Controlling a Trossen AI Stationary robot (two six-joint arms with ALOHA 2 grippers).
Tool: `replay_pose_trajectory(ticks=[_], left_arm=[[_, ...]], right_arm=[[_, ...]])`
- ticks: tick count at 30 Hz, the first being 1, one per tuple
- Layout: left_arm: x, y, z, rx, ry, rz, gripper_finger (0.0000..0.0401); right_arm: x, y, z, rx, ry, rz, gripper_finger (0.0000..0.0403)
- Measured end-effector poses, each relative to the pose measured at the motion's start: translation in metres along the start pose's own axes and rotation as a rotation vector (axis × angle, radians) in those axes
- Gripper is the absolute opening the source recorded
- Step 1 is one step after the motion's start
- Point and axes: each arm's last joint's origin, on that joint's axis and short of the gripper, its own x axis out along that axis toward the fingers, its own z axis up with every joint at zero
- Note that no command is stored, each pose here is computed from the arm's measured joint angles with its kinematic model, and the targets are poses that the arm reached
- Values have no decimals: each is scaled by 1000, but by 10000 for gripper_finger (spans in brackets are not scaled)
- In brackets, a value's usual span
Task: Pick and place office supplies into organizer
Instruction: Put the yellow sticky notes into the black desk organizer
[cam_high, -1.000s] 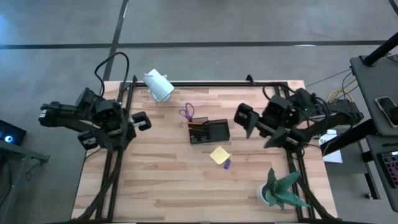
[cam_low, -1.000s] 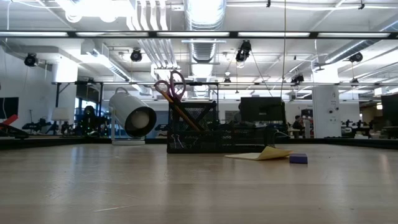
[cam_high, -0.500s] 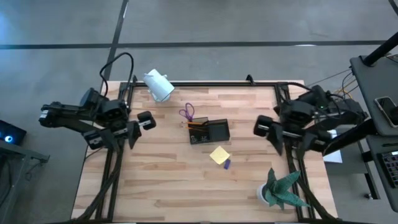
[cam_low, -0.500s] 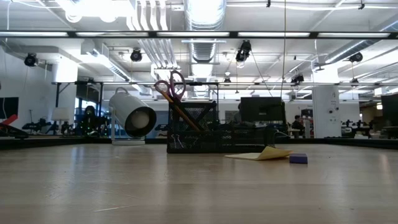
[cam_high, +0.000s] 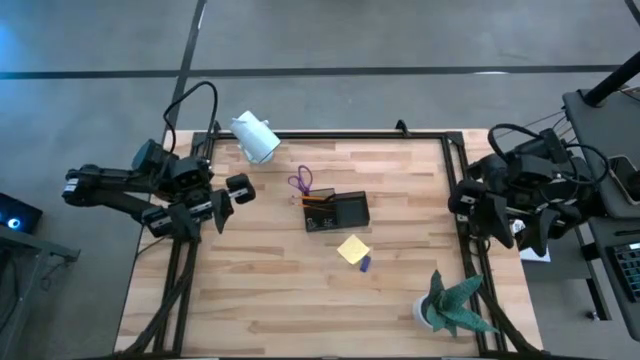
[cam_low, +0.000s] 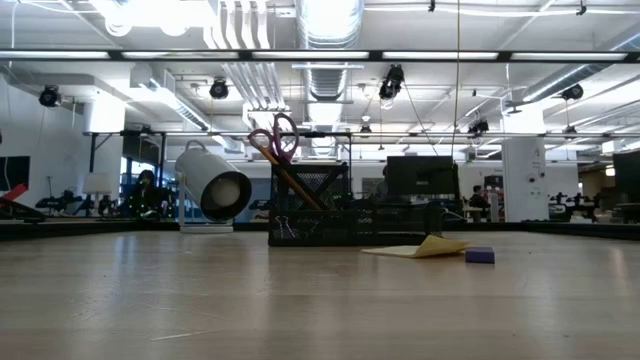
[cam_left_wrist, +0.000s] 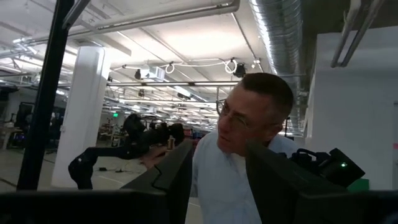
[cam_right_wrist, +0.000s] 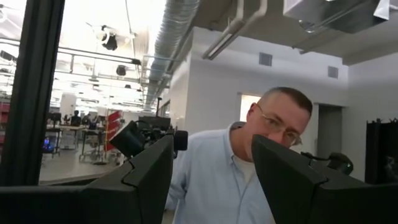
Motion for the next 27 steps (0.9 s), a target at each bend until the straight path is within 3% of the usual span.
replay_pose_trajectory(ticks=[27], left_arm=[[-2,10,-2,1,6,36,129]], right_arm=[[-1,4,3,9,-6,4,210]])
